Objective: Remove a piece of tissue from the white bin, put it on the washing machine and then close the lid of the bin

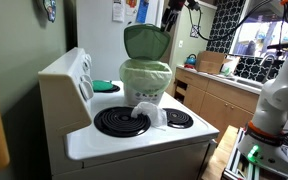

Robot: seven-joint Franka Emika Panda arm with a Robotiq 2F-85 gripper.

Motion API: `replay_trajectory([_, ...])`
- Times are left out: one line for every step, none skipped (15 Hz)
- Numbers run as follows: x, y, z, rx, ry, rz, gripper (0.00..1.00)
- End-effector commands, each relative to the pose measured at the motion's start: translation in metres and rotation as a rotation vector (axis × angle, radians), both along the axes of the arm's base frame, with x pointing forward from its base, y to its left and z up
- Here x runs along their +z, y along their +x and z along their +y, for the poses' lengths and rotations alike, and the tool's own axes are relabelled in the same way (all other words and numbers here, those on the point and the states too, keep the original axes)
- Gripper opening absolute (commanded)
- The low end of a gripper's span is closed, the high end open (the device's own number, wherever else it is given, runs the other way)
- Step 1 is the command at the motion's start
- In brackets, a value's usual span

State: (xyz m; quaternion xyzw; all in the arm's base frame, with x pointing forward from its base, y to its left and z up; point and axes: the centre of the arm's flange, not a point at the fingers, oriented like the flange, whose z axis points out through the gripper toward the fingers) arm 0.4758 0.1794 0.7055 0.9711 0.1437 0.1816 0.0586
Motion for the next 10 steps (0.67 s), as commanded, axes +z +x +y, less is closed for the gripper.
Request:
replay_trajectory([0.011, 0.003, -0.006, 0.038, -0.029, -0.013, 1.00])
replay_trajectory([0.012, 0.003, -0.007, 0.048, -0.029, -0.017, 1.00])
replay_trajectory([0.014, 0.003, -0.007, 0.051, -0.026, -0.018, 1.00])
replay_trajectory([0.015, 0.005, -0.009, 0.046, -0.027, -0.036, 1.00])
replay_trajectory([0.015, 0.008, -0.010, 0.047, -0.013, -0.048, 1.00])
replay_trajectory([0.011, 0.013, -0.010, 0.064, -0.003, -0.054, 1.00])
replay_trajectory([0.010, 0.015, -0.010, 0.071, 0.005, -0.068, 1.00])
replay_trajectory([0.006, 0.019, -0.008, 0.082, 0.020, -0.087, 1.00])
replay_trajectory([0.005, 0.023, -0.007, 0.087, 0.029, -0.093, 1.00])
replay_trajectory([0.001, 0.025, -0.002, 0.083, 0.064, -0.085, 1.00])
